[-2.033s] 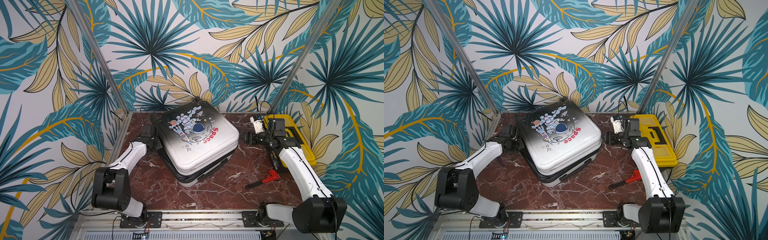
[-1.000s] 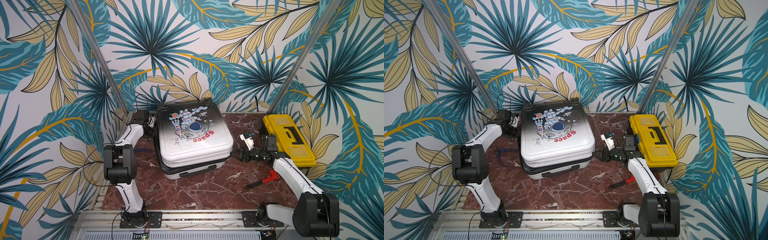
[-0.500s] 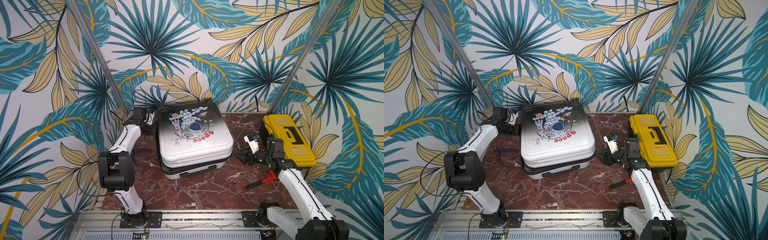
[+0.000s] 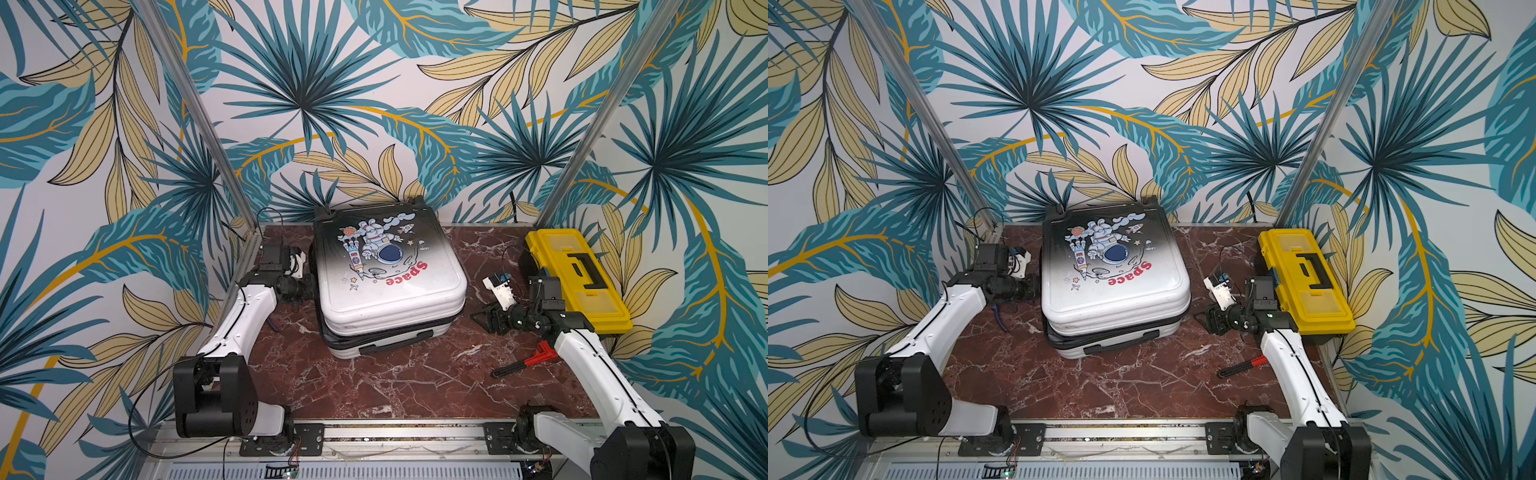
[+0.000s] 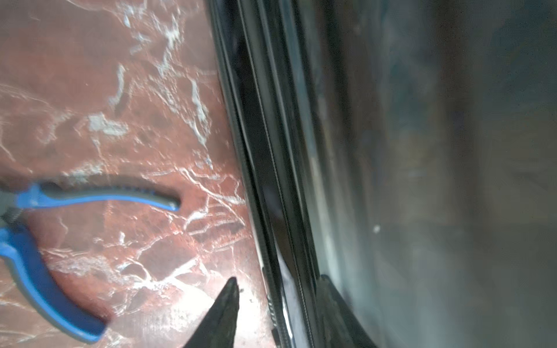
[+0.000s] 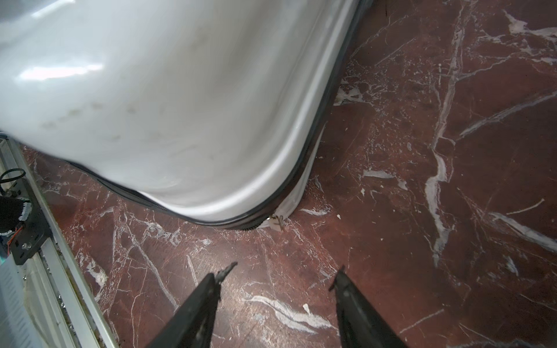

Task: Close the suitcase zippers
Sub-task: Adjust the suitcase at the center of the board.

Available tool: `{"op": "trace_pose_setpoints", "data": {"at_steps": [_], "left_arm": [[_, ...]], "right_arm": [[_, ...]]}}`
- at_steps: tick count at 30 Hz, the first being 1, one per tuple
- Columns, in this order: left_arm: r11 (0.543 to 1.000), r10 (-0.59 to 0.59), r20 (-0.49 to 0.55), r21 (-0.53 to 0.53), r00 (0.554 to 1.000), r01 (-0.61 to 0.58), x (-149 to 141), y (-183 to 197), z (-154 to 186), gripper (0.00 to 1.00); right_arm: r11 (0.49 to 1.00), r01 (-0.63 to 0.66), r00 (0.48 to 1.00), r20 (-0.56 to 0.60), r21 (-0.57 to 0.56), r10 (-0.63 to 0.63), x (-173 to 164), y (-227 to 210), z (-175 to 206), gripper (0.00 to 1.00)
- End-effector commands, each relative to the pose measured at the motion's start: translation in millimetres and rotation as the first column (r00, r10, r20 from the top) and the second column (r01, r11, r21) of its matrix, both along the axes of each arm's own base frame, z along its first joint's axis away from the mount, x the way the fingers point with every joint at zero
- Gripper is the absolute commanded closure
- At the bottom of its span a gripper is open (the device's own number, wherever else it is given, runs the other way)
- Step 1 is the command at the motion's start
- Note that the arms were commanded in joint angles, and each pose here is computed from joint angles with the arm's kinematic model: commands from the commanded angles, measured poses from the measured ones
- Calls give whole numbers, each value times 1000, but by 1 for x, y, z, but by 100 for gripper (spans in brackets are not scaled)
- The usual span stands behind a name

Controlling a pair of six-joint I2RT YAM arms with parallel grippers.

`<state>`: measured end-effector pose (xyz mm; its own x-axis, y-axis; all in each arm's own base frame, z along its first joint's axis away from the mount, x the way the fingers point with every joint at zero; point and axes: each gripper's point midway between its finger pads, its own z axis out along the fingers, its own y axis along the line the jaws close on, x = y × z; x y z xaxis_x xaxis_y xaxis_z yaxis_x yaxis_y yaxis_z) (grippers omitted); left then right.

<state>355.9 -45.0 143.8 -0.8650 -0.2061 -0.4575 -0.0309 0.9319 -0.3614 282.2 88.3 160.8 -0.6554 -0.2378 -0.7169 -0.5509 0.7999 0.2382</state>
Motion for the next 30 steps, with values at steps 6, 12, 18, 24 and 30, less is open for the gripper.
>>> {"op": "trace_pose_setpoints", "data": {"at_steps": [6,12,18,24,30], "left_arm": [[999,-44,-60,9,997,45,0,-5,-27,85],[996,-18,-45,90,999,22,10,18,-26,100],[982,38,-49,185,998,-28,23,54,-26,100],[982,41,-49,189,998,-31,35,65,-27,100],[986,35,-41,167,999,-28,44,65,-25,100]], "right_arm": [[999,-45,999,1,22,45,-7,13,-8,41],[995,-74,997,-13,61,75,-12,25,-11,42],[983,-165,986,49,77,161,-17,46,-13,43],[978,-205,978,48,49,202,-5,51,-32,43],[959,-278,958,92,47,273,4,69,-46,44]]}}
